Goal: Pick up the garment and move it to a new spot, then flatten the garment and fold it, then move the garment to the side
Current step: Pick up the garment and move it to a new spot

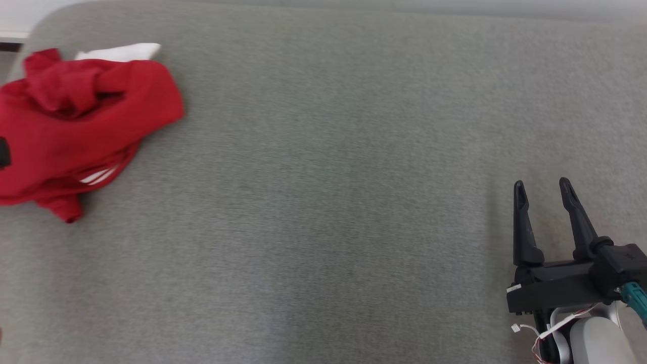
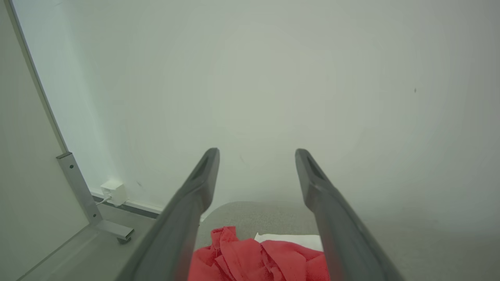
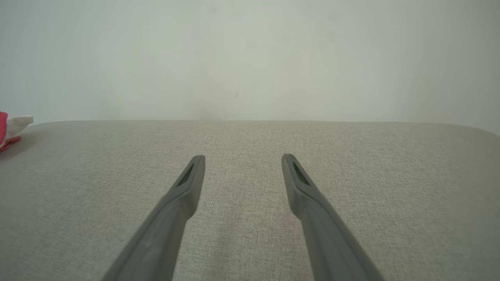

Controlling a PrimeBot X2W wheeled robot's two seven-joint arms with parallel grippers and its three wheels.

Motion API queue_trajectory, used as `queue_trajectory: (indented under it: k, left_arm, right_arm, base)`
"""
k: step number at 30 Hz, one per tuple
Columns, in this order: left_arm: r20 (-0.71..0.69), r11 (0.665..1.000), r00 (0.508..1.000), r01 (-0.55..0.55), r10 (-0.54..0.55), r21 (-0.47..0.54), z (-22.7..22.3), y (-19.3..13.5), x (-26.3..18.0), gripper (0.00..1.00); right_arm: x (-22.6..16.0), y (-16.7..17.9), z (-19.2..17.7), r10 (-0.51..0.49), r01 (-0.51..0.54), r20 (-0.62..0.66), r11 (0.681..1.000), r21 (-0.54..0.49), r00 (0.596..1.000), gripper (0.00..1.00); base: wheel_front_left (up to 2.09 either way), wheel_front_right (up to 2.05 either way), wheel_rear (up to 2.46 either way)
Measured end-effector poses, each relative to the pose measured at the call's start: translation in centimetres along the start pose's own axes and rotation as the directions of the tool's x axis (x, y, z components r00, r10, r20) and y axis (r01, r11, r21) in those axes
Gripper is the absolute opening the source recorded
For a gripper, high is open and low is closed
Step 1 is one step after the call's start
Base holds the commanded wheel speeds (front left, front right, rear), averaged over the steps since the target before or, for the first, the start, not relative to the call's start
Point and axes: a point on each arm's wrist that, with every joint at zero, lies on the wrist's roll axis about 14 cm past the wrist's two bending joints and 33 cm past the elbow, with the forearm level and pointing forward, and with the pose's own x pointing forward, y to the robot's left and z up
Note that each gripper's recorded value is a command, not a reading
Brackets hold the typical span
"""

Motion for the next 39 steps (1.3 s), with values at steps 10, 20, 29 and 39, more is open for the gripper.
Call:
queue_trajectory:
  k: [10,20,29,39]
  left_arm:
    - [-0.348,0.999,0.936,0.038,-0.047,-0.035,-11.4,-2.3,1.6,1.0]
    - [-0.596,0.997,0.799,0.07,-0.083,-0.044,-19.2,-3.8,-0.7,1.0]
    - [-0.595,0.995,0.799,0.101,-0.089,-0.014,-20.0,-4.1,-0.8,0.0]
    - [-0.377,0.988,0.916,0.156,-0.136,0.021,-13.1,-4.7,2.7,0.0]
  right_arm:
    - [-1.0,-3.6,-1.6,-0.092,0.091,-0.04,0.996,-0.026,0.995,1.0]
    - [-1.7,-5.0,-2.4,-0.131,0.129,-0.062,0.991,-0.034,0.989,1.0]
    - [-1.9,-5.4,-2.3,-0.147,0.145,-0.058,0.989,-0.037,0.987,1.0]
    - [-1.9,-4.1,-1.7,-0.118,0.117,-0.043,0.993,-0.017,0.992,1.0]
  base:
    - [0.0,0.0,0.0]
    - [0.0,0.0,0.0]
    - [0.0,0.0,0.0]
    - [0.0,0.0,0.0]
